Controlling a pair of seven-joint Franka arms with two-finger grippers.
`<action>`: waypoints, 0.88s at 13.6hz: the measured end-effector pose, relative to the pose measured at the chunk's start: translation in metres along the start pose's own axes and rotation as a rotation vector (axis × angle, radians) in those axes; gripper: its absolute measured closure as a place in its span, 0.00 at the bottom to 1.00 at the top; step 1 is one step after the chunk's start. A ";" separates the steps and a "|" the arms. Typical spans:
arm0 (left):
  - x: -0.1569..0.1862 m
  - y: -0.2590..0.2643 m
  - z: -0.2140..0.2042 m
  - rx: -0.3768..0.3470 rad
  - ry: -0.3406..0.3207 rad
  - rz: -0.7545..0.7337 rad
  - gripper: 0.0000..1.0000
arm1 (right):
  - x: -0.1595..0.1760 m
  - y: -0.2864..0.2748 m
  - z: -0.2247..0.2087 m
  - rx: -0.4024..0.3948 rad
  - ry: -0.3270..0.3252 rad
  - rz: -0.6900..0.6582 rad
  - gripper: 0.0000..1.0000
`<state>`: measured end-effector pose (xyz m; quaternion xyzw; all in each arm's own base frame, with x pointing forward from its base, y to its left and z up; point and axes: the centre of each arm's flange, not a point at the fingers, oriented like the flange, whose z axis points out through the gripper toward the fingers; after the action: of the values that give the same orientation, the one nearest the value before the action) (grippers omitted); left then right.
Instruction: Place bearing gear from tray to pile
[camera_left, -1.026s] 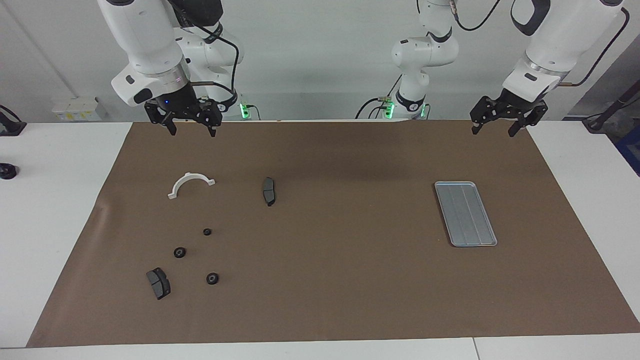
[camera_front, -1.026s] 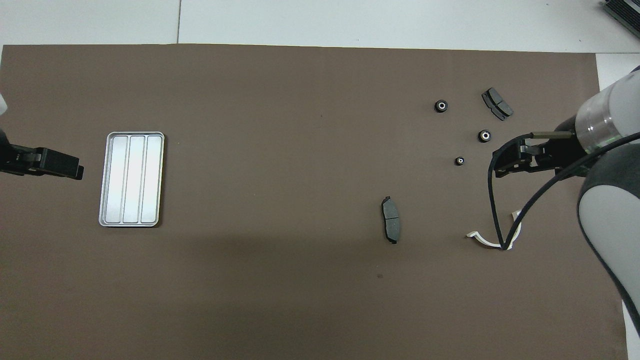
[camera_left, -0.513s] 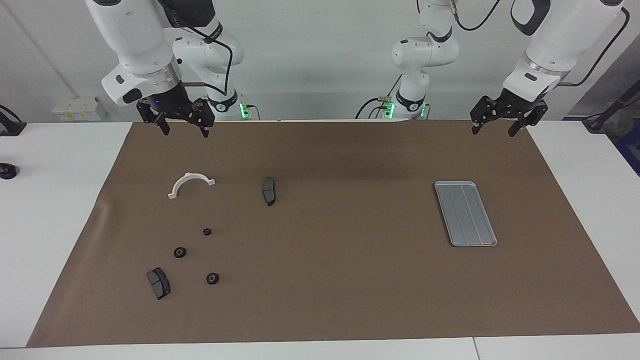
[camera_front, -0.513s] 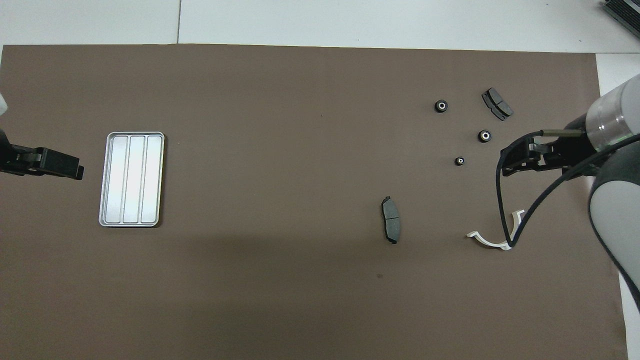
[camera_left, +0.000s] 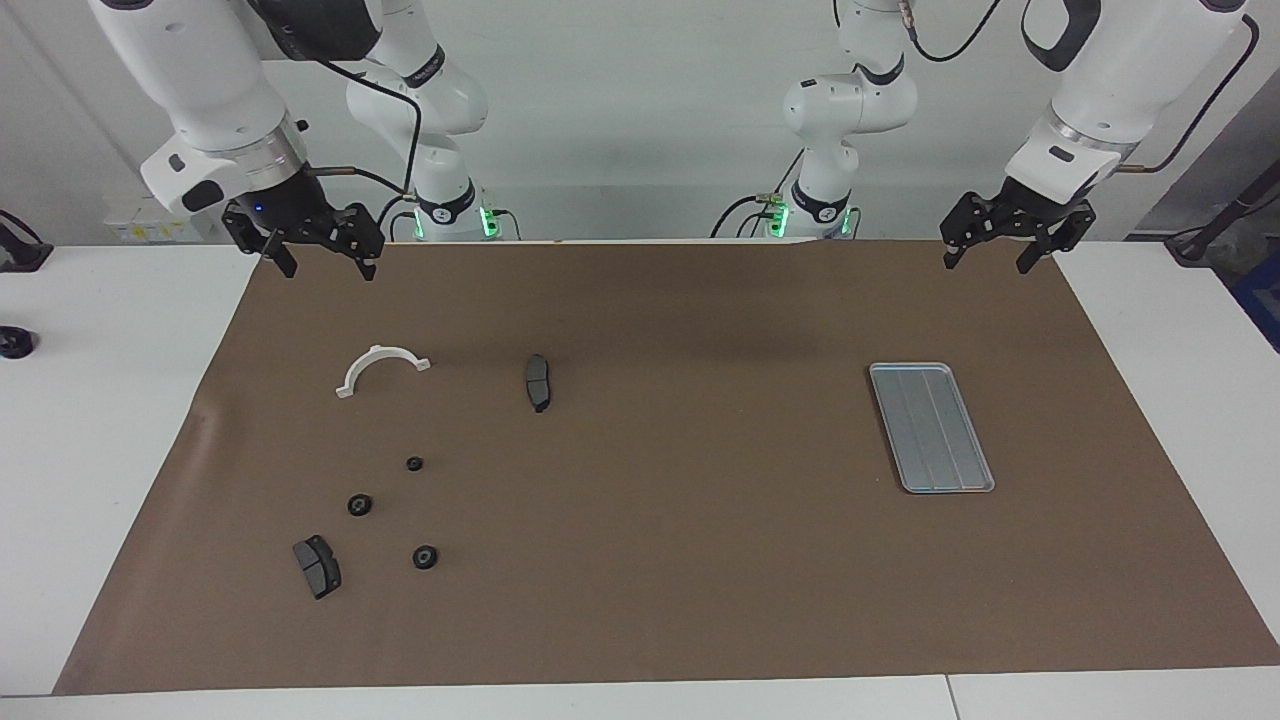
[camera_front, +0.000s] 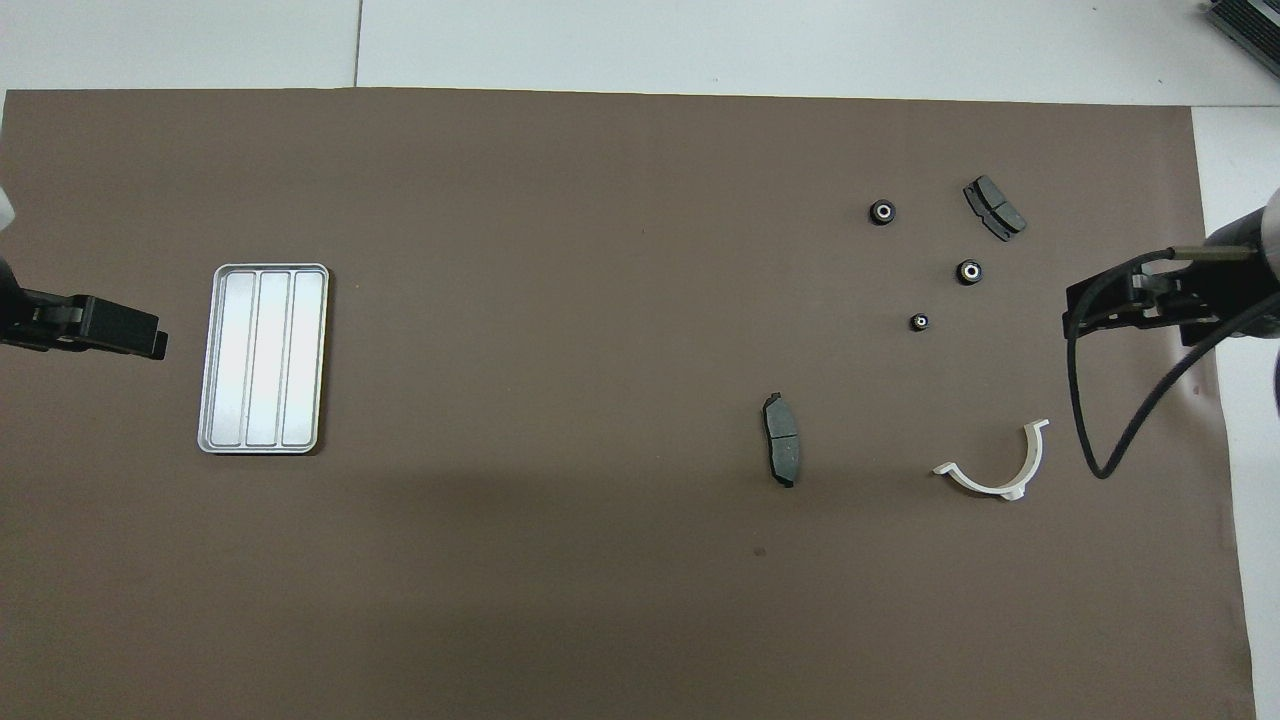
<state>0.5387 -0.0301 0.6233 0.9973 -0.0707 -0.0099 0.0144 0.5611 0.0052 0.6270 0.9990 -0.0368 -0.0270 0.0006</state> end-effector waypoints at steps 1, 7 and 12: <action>0.000 0.000 0.000 0.000 0.000 0.000 0.00 | 0.002 0.008 -0.001 0.001 0.014 0.001 0.00; 0.000 0.000 0.000 0.000 0.000 0.000 0.00 | 0.007 0.040 -0.004 -0.001 0.043 -0.003 0.00; 0.000 0.000 0.000 0.000 0.000 0.000 0.00 | 0.006 0.030 -0.004 -0.002 0.043 -0.020 0.00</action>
<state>0.5387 -0.0302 0.6233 0.9973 -0.0707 -0.0099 0.0144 0.5654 -0.0254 0.6304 0.9996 -0.0269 -0.0057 0.0020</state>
